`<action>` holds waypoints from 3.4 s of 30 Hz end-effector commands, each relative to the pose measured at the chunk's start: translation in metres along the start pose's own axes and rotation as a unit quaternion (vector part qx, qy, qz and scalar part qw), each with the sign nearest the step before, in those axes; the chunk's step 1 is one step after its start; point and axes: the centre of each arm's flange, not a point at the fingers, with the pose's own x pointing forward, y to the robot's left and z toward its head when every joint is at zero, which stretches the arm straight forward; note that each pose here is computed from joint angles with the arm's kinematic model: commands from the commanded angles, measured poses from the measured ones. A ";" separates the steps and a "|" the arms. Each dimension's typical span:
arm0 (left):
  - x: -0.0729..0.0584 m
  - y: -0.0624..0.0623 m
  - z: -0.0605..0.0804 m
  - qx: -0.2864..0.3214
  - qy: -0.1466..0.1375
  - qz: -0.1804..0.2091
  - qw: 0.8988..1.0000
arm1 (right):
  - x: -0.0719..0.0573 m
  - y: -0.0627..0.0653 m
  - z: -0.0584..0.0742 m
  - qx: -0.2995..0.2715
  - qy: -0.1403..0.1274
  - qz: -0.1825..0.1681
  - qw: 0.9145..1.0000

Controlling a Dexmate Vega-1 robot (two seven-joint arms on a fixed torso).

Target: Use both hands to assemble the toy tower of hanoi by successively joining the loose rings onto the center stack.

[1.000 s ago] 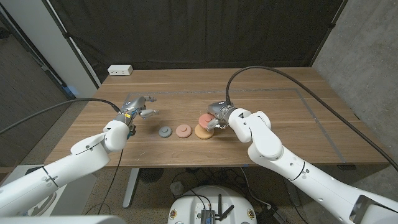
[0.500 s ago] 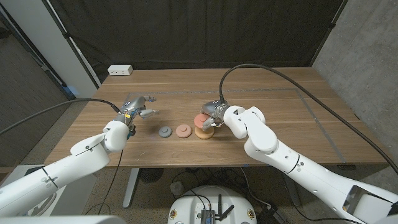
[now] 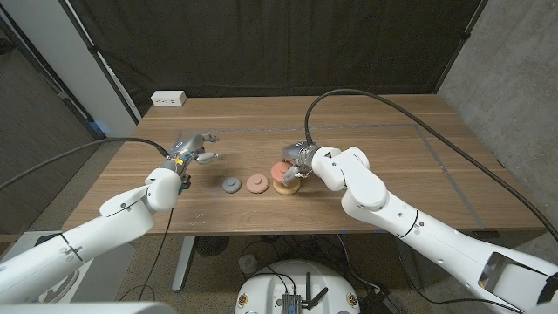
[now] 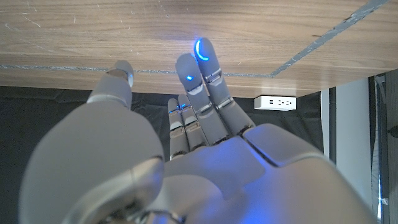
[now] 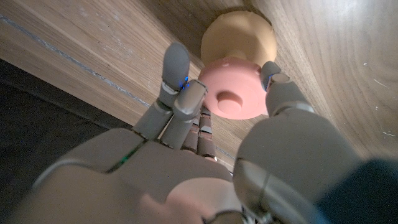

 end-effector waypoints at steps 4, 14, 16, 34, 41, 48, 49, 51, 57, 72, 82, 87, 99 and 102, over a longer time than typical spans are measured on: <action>0.002 0.000 0.001 0.003 0.000 -0.001 1.000 | 0.008 0.009 0.000 -0.008 0.014 0.012 1.000; 0.003 0.001 0.001 0.002 0.001 0.003 1.000 | 0.013 0.015 0.001 -0.007 0.014 0.025 1.000; 0.003 0.002 0.001 0.002 0.002 0.003 1.000 | 0.014 0.016 0.002 -0.007 0.013 0.025 1.000; 0.005 0.000 0.000 0.001 0.004 0.000 1.000 | 0.019 0.022 0.001 -0.007 0.014 0.042 0.999; 0.004 0.001 0.000 0.000 0.004 0.001 1.000 | 0.020 0.025 0.000 -0.008 0.016 0.049 0.999; 0.003 0.000 0.001 0.002 0.003 -0.001 1.000 | 0.018 0.028 -0.004 -0.017 0.039 0.053 0.998; 0.003 0.000 0.001 0.002 0.003 -0.001 1.000 | 0.018 0.029 -0.004 -0.017 0.040 0.055 0.998; 0.002 0.001 0.001 0.003 0.003 0.000 1.000 | 0.017 0.029 -0.005 -0.016 0.041 0.056 0.997; 0.002 0.001 0.003 0.003 0.002 -0.001 1.000 | 0.016 0.030 -0.004 -0.016 0.041 0.053 0.998; -0.001 -0.001 0.001 0.001 0.005 -0.001 1.000 | 0.013 0.031 -0.002 -0.013 0.031 0.048 0.998; -0.001 0.001 0.000 -0.005 0.006 0.005 1.000 | 0.013 0.029 -0.001 -0.027 0.038 0.049 0.998; 0.000 0.002 -0.001 -0.008 0.006 0.008 1.000 | 0.011 0.029 -0.002 -0.025 0.038 0.041 0.998; 0.006 -0.002 -0.002 -0.015 0.001 0.005 1.000 | 0.008 0.029 -0.002 -0.025 0.042 0.043 0.998; 0.006 -0.002 -0.002 -0.015 0.001 0.006 1.000 | 0.008 0.028 -0.002 -0.027 0.044 0.044 0.998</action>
